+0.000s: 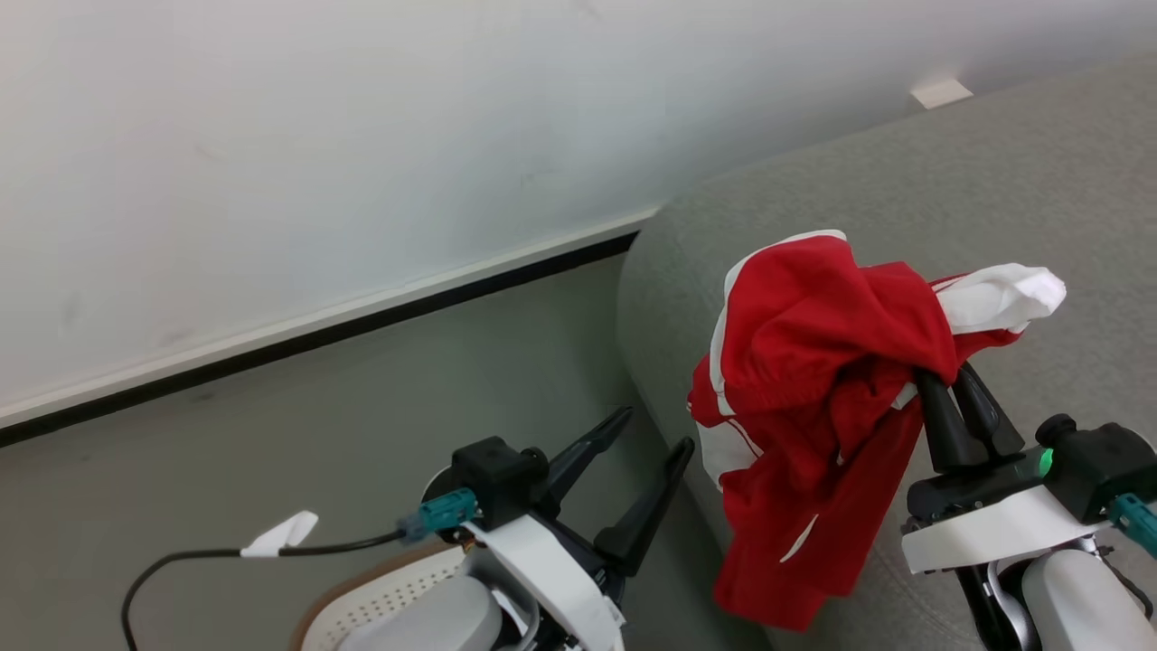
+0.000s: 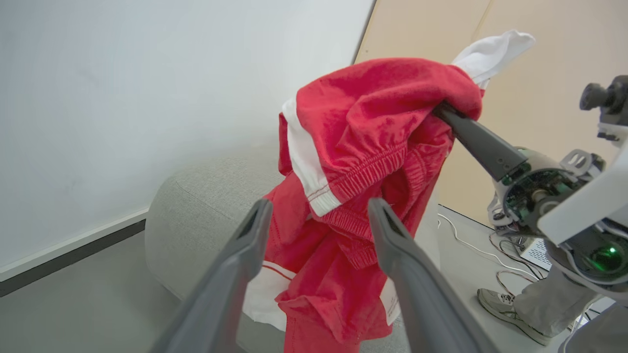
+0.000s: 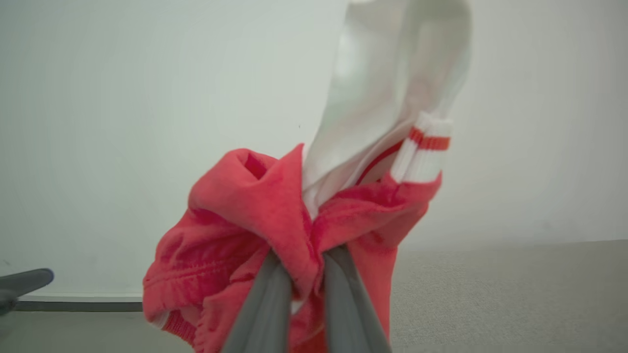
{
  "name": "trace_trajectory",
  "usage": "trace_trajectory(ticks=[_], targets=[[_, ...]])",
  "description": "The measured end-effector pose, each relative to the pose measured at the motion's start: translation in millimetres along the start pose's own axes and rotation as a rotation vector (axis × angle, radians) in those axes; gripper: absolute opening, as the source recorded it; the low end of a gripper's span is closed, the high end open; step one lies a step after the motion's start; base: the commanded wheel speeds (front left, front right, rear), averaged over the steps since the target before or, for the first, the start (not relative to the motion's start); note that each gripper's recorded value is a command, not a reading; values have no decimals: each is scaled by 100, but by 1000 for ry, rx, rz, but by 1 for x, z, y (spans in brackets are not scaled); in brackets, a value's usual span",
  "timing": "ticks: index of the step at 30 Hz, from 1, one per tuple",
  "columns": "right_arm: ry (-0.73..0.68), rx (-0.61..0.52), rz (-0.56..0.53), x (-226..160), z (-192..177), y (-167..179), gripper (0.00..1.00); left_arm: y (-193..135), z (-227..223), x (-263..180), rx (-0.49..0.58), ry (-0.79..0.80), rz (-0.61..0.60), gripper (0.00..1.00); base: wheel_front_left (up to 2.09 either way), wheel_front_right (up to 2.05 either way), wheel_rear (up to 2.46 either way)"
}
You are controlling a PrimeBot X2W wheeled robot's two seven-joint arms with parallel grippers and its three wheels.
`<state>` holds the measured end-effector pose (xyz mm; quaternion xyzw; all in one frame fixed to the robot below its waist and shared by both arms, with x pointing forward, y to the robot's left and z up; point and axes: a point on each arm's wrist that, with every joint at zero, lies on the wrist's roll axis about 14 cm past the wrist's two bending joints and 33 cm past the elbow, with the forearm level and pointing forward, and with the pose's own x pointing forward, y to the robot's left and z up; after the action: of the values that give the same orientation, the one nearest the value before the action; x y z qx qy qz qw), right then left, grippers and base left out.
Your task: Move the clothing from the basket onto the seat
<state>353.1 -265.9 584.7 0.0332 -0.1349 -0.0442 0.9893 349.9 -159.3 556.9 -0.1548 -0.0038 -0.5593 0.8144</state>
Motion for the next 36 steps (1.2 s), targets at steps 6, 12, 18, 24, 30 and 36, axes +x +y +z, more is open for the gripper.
trace_trajectory(ticks=[6,12,18,24,30,36], targets=[[13,1,-80,-18,-2,-18,0,-14,-10,13,19,11,-74,100,0,0,0],[27,2,-123,-26,-6,-26,0,-20,-19,20,8,19,-110,100,0,0,0],[37,4,-135,-26,-10,-27,0,-17,-27,20,8,35,-113,100,0,0,0],[26,36,-108,-11,-10,-20,0,-9,-30,17,4,38,-100,100,0,0,0],[18,-33,-57,34,7,-30,0,9,-33,13,8,51,-80,100,0,0,0],[-16,-101,-26,91,35,-44,0,31,-34,7,16,64,-61,100,0,0,0]])
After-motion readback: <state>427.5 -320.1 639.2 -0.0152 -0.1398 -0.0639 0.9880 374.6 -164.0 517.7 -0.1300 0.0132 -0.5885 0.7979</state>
